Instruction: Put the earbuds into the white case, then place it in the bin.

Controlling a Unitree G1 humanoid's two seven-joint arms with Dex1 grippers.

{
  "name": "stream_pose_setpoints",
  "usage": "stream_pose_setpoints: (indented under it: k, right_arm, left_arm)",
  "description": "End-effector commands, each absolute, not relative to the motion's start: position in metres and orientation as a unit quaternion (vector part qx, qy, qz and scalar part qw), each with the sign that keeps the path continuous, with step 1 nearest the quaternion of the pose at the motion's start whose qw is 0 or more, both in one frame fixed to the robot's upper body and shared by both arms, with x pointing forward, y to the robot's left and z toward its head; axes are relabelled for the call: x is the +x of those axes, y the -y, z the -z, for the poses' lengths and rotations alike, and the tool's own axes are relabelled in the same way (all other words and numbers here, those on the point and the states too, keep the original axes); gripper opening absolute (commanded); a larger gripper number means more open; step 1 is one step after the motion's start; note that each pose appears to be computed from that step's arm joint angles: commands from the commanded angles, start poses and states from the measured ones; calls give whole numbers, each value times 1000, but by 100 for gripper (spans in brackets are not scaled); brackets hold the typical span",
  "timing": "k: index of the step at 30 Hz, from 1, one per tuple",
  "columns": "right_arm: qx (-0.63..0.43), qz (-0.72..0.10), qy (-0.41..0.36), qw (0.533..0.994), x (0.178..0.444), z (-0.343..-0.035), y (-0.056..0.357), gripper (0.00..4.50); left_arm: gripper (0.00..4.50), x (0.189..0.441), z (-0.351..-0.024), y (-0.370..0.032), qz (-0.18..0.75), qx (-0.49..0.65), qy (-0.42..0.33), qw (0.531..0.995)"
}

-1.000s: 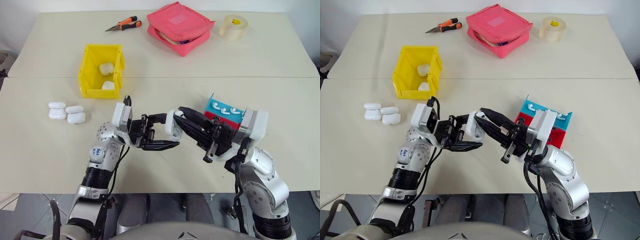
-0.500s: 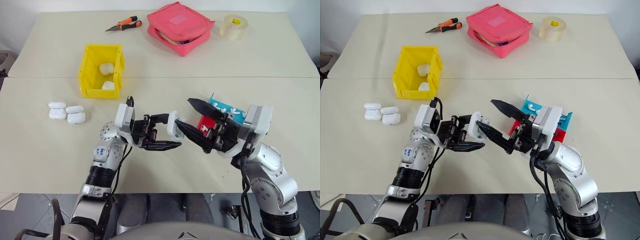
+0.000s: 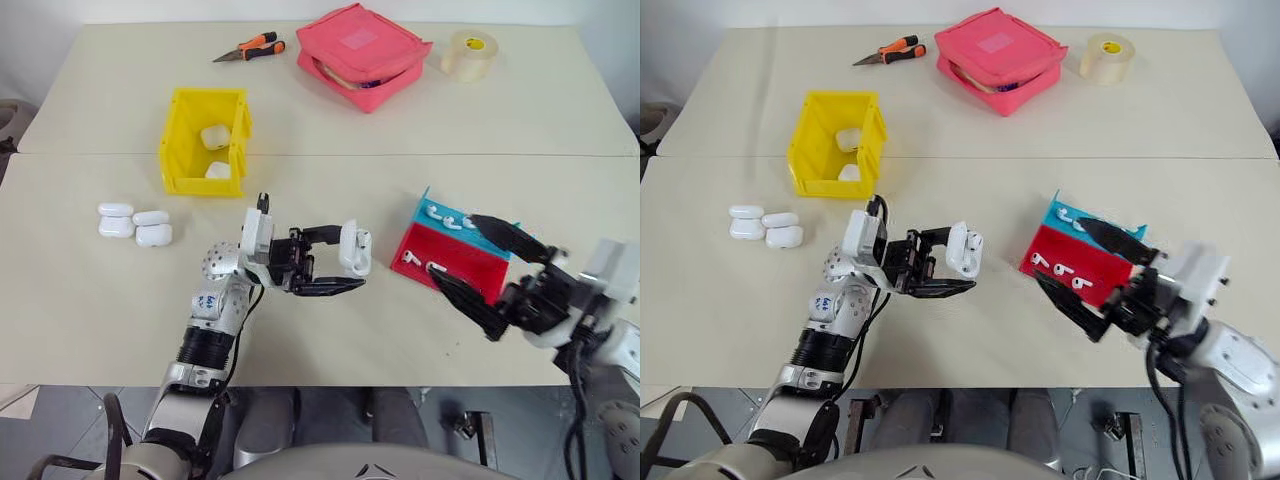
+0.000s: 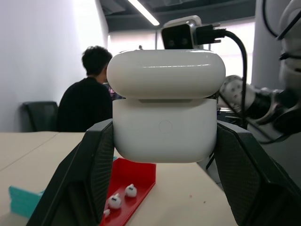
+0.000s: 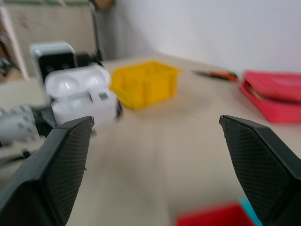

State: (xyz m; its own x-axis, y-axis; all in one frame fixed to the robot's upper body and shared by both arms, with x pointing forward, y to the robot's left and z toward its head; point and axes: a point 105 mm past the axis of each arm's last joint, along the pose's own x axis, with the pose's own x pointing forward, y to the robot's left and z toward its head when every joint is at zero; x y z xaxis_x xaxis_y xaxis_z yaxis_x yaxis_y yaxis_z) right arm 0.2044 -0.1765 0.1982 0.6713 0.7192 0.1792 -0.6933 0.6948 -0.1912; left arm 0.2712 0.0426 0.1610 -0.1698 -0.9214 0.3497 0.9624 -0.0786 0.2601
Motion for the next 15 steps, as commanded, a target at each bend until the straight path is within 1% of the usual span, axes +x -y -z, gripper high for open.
stream_pose_setpoints:
  k: [1,3,7,9,12,15]
  right_arm:
    - [-132,-294,88,943,191,-184,247,449]
    - [-158,-281,41,946,183,-166,270,449]
    - [-170,-275,-8,946,180,-148,291,449]
    - [-183,-276,-12,944,185,-148,295,449]
    - [-190,-284,2,940,198,-156,292,449]
    - [-197,-301,0,933,215,-167,284,449]
  left_arm:
    - [278,272,-162,-44,723,-28,224,653]
    - [278,272,-161,-44,720,-29,226,655]
    - [278,271,-163,-40,716,-33,234,657]
    - [278,272,-164,-40,711,-31,238,661]
    - [278,273,-164,-42,704,-28,241,668]
    - [278,272,-164,-42,699,-27,241,673]
